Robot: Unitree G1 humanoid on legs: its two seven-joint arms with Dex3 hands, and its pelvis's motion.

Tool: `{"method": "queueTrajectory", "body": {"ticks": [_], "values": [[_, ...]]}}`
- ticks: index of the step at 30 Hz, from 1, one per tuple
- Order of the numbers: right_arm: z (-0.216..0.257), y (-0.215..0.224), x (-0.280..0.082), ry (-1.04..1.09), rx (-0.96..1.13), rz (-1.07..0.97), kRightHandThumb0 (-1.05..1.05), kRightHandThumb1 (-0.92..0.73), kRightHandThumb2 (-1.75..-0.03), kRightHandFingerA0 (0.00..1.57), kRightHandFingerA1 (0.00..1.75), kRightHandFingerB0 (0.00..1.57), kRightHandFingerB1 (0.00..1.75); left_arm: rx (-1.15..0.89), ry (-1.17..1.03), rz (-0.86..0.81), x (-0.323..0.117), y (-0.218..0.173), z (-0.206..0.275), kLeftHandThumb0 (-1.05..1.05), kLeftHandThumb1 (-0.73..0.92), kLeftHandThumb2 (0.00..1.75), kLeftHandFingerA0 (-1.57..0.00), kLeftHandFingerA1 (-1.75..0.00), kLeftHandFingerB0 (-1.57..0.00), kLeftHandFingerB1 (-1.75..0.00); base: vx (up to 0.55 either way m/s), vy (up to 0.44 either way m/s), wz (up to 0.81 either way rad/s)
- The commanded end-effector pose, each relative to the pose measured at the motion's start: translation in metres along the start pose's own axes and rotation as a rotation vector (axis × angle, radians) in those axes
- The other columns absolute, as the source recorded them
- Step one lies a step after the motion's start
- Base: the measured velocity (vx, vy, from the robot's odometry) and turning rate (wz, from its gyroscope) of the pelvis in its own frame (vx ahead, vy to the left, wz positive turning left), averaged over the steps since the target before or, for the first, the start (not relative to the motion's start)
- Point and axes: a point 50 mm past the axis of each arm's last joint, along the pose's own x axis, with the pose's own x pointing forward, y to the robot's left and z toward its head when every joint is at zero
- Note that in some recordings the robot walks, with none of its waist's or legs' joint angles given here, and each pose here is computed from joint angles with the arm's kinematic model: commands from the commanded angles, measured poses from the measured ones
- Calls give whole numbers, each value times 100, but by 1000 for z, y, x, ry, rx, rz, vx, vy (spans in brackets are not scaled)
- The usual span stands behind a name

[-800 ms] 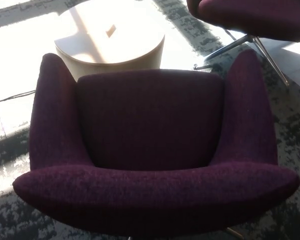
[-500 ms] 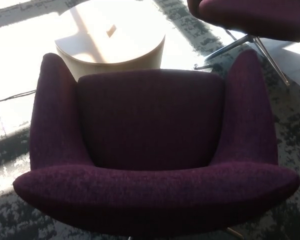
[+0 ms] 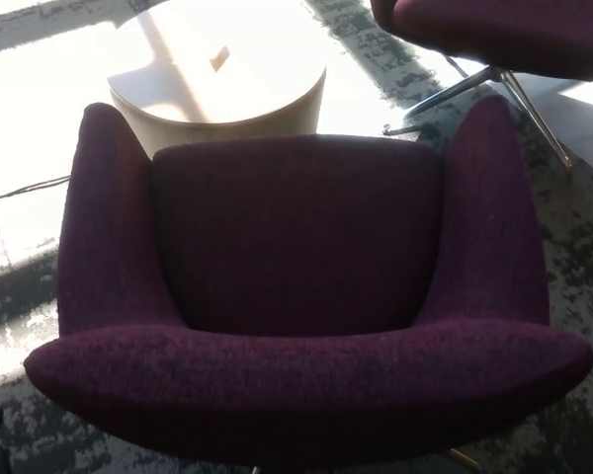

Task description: The robot stands in front of a sofa and uses its left hand to push the left side of the sofa

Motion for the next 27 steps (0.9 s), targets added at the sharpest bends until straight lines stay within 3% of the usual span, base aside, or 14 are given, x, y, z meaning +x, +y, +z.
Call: {"method": "queueTrajectory", "body": {"ticks": [1,2,6,8,9,11,12,13,14,16,23,24,26,27], "values": [[-1,-5,-4,-32,-6,-26,-60,-71,-62,64,56,47,37,-52,-126,82,11,19,25,-83,92,125,0,-15,0,-12,0,0,0],[-1,-5,-4,-33,-2,-26,-60,-57,-92,59,65,40,52,-59,-122,95,13,21,27,-83,92,126,0,-15,0,-12,0,0,0],[-1,-4,-4,-32,8,-27,-57,-71,-61,66,57,48,37,-83,-151,116,18,25,34,-79,85,104,0,-5,0,-2,0,0,0],[-1,-4,-4,-35,8,-27,-60,-58,-93,59,65,41,52,-83,-170,111,20,26,39,-81,85,108,0,-4,0,-1,0,0,0],[-1,-5,-4,-37,1,-26,-62,-72,-62,65,59,48,37,-97,-175,108,23,28,43,-82,87,114,0,-3,0,0,0,0,0],[-1,-5,-5,-39,-11,-24,-62,-72,-62,65,59,48,37,-118,-182,103,28,30,48,-82,87,114,0,-3,0,0,0,0,0],[0,-5,-4,-44,-7,-23,-62,-57,-93,59,65,41,52,-107,-189,105,32,32,53,-82,88,116,0,-4,0,-1,0,0,0],[0,-5,-4,-47,-13,-21,-59,-72,-62,62,54,47,38,-99,-197,102,35,34,59,-81,88,117,0,-5,0,-1,0,0,0],[0,-5,-4,-48,-16,-19,-59,-72,-62,62,54,47,38,-96,-200,101,36,35,61,-81,88,117,0,-5,0,-1,0,0,0],[-1,-5,-4,-42,-14,-19,-62,-58,-94,59,65,39,51,-92,-206,98,41,36,68,-80,89,117,0,-5,0,-2,0,0,0],[-3,-4,-6,-36,-5,-26,-59,-56,-92,58,65,41,52,-101,-152,69,60,36,83,-80,87,102,0,-9,0,-8,0,0,0],[-2,-4,-6,-34,-4,-23,-58,-70,-61,63,53,47,38,-77,-127,41,64,34,86,-75,92,127,0,-20,0,-17,0,0,0],[-3,-3,-5,-29,-12,-21,-59,-56,-92,58,64,41,52,-53,-109,-18,70,27,92,-86,86,103,0,-4,0,-2,0,0,0],[-2,-3,-5,-32,-5,-21,-58,-70,-62,63,52,48,38,-41,-95,-40,73,24,93,-88,86,103,0,-5,0,-6,0,0,0]]}}
